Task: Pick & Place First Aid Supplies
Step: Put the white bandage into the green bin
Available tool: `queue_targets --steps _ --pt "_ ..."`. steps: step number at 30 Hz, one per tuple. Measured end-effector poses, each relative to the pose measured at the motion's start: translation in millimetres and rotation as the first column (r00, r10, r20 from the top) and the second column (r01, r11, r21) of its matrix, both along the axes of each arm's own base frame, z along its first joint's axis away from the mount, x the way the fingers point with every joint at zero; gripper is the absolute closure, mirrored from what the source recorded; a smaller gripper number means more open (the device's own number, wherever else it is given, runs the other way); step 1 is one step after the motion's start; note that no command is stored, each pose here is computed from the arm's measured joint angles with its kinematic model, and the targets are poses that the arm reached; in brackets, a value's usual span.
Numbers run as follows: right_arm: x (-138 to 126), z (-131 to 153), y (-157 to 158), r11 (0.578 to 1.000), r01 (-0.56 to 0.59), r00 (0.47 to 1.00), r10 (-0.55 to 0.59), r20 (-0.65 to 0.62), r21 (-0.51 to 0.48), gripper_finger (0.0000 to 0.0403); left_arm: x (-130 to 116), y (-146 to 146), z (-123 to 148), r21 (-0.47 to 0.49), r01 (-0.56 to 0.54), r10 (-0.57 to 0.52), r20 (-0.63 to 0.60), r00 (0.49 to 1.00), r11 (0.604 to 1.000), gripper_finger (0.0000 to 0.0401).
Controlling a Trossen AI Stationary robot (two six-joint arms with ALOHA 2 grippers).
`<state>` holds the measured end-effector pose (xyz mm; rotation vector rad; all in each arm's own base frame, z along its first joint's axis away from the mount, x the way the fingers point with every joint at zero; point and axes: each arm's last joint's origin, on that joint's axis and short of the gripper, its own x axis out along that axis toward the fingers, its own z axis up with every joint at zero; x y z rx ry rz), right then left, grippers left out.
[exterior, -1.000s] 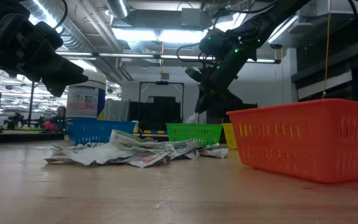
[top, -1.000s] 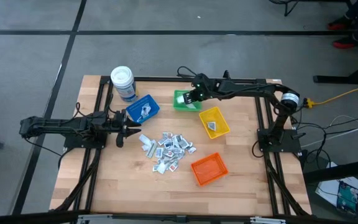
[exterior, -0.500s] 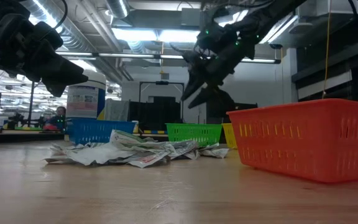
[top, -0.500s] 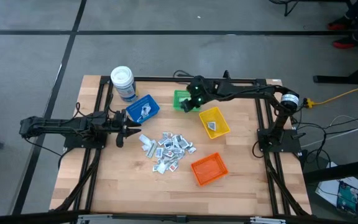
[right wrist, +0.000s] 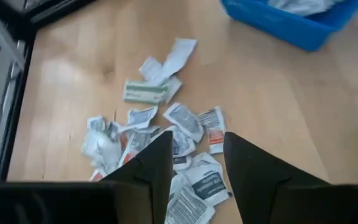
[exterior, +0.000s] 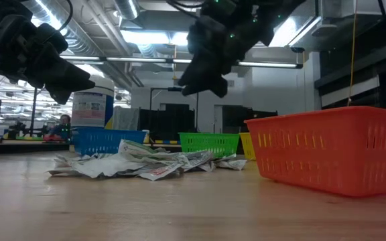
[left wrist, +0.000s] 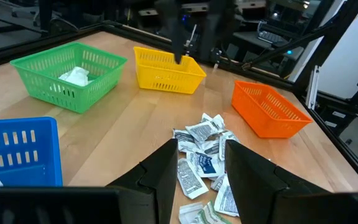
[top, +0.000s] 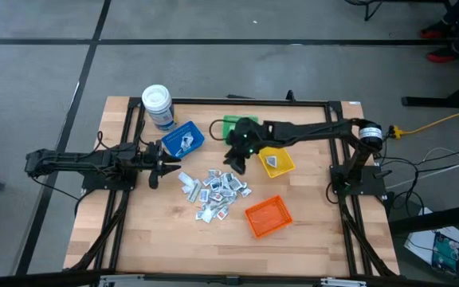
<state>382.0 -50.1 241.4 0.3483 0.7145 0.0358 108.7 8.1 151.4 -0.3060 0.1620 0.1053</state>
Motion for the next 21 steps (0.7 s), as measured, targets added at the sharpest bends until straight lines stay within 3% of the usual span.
queue_targets --steps 11,21 --pt "3.9 1.0 36.8 0.968 -0.204 0.977 0.211 0.031 -0.148 0.026 0.0 0.0 -0.1 0.0 0.0 0.0 0.0 1.0 1.0 0.0274" --pt "15.8 -4.5 88.8 0.859 -0.398 0.884 0.453 0.116 -0.323 0.026 0.0 0.0 -0.1 0.0 0.0 0.0 0.0 1.0 1.0 0.0274"
